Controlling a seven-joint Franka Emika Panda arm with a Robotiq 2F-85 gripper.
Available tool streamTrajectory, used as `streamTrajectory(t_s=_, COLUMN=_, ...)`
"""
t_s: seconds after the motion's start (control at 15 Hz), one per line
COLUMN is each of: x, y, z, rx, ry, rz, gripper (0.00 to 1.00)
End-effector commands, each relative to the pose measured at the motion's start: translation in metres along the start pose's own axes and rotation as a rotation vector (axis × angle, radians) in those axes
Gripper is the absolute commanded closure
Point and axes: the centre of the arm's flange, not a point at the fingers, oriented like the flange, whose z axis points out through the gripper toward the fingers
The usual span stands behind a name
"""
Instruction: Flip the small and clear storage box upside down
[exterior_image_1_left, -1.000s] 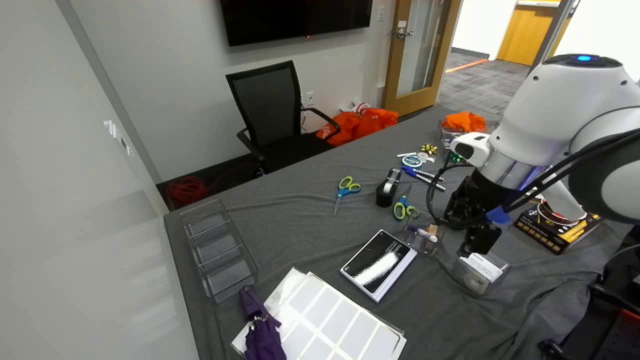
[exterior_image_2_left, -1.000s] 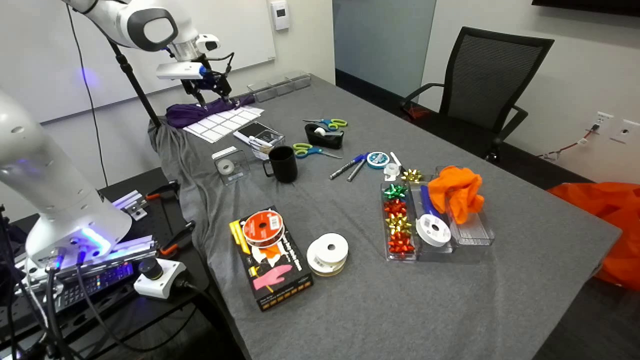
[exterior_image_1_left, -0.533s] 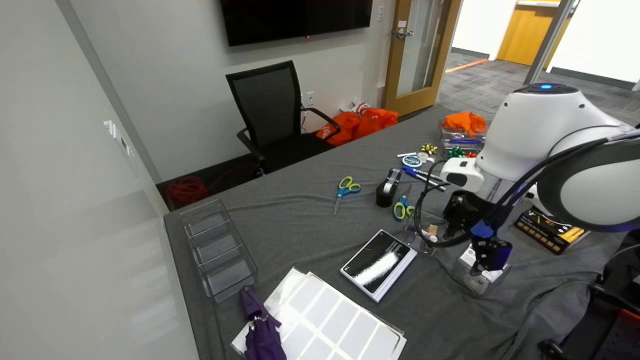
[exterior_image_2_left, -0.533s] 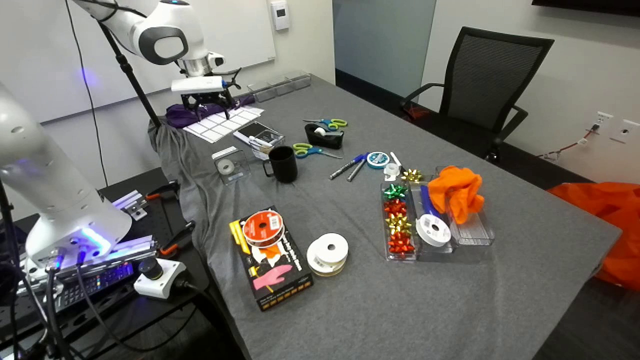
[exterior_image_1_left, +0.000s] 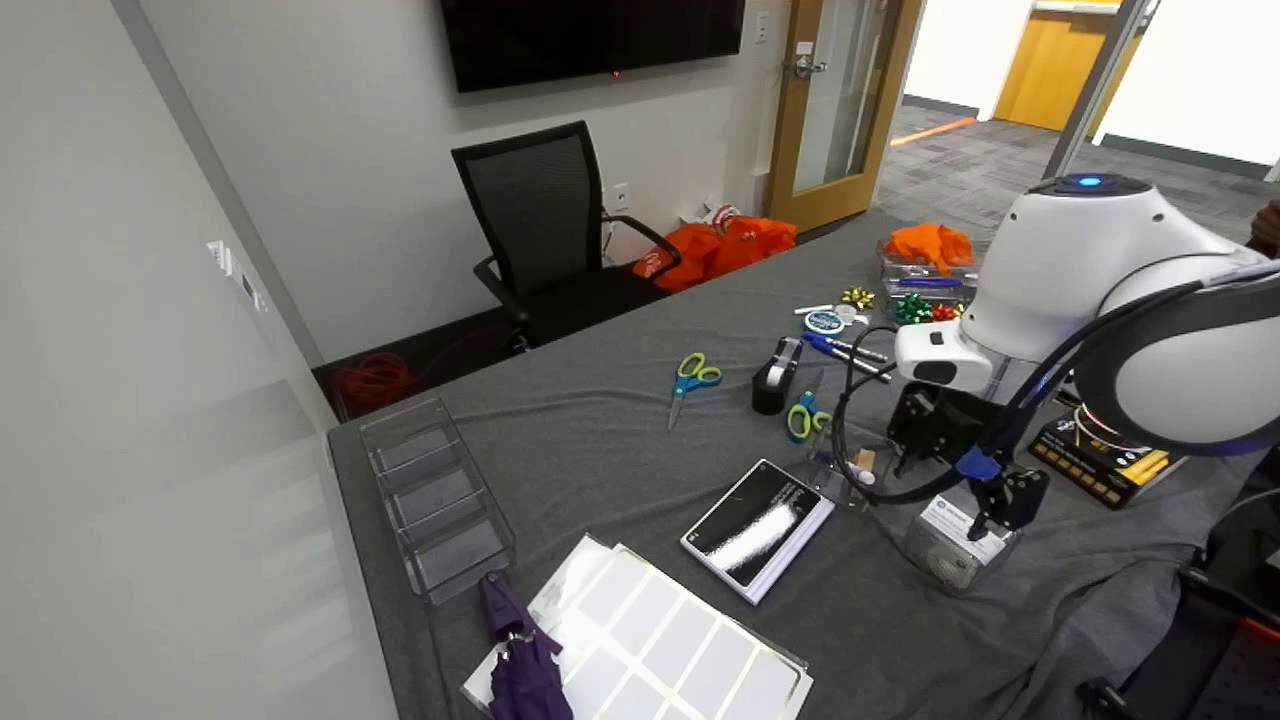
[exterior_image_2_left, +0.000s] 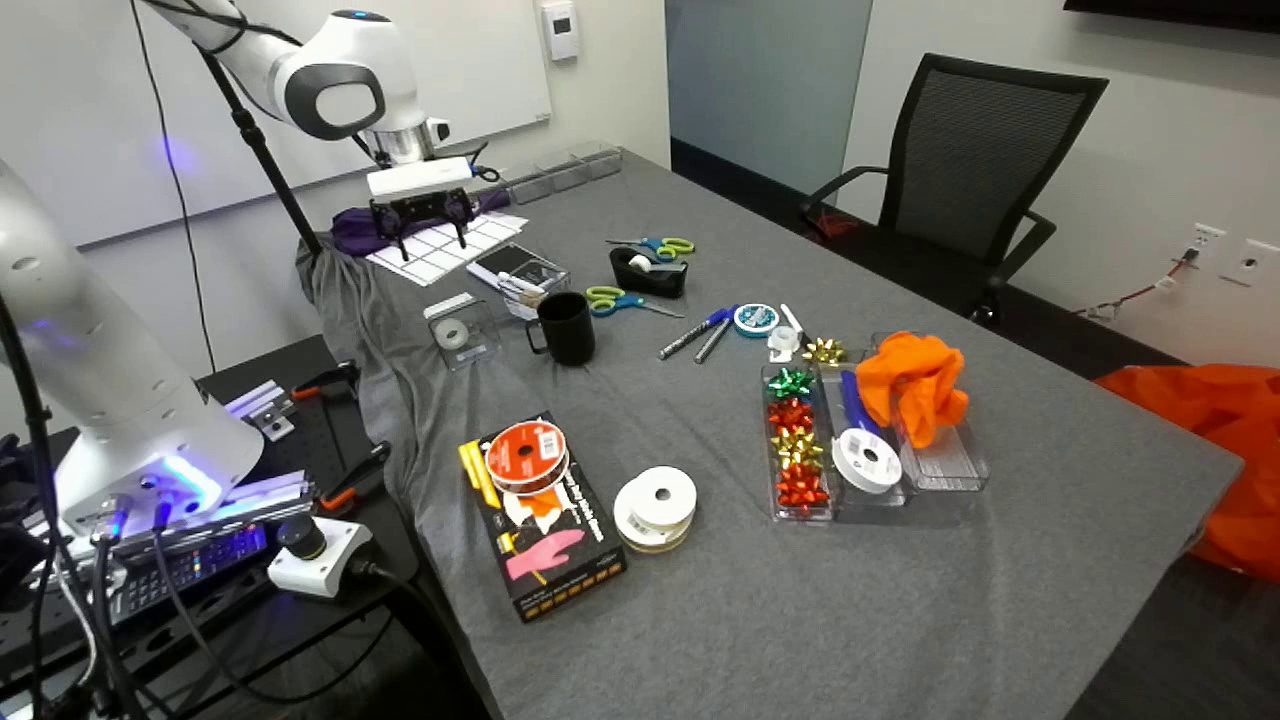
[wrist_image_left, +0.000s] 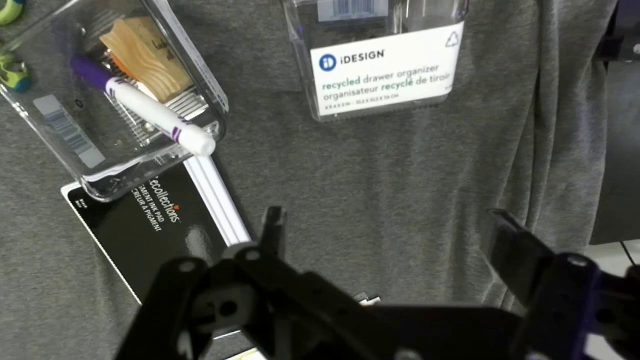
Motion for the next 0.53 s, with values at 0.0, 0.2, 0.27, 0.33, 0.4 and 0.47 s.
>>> streamTrajectory(t_s=0.0, x=0.000, y=0.000, z=0.000, rx=0.000, ry=-0.001, rz=-0.001, gripper=0.00)
streamTrajectory(t_s=0.2, x=0.004, y=-0.002, z=0.013, rx=-0.010, ry=-0.023, rz=-0.072, gripper=0.00)
streamTrajectory(t_s=0.27, x=0.006, y=-0.004, z=0.018, rx=-0.010, ry=-0.032, rz=-0.088, gripper=0.00)
streamTrajectory(t_s=0.33, x=0.008, y=-0.004, z=0.023, rx=-0.010, ry=-0.043, rz=-0.102, gripper=0.00)
streamTrajectory(t_s=0.4, x=0.010, y=-0.005, z=0.029, rx=-0.014, ry=-0.056, rz=-0.117, gripper=0.00)
streamTrajectory(t_s=0.47, x=0.011, y=-0.006, z=0.034, rx=-0.017, ry=-0.066, rz=-0.135, gripper=0.00)
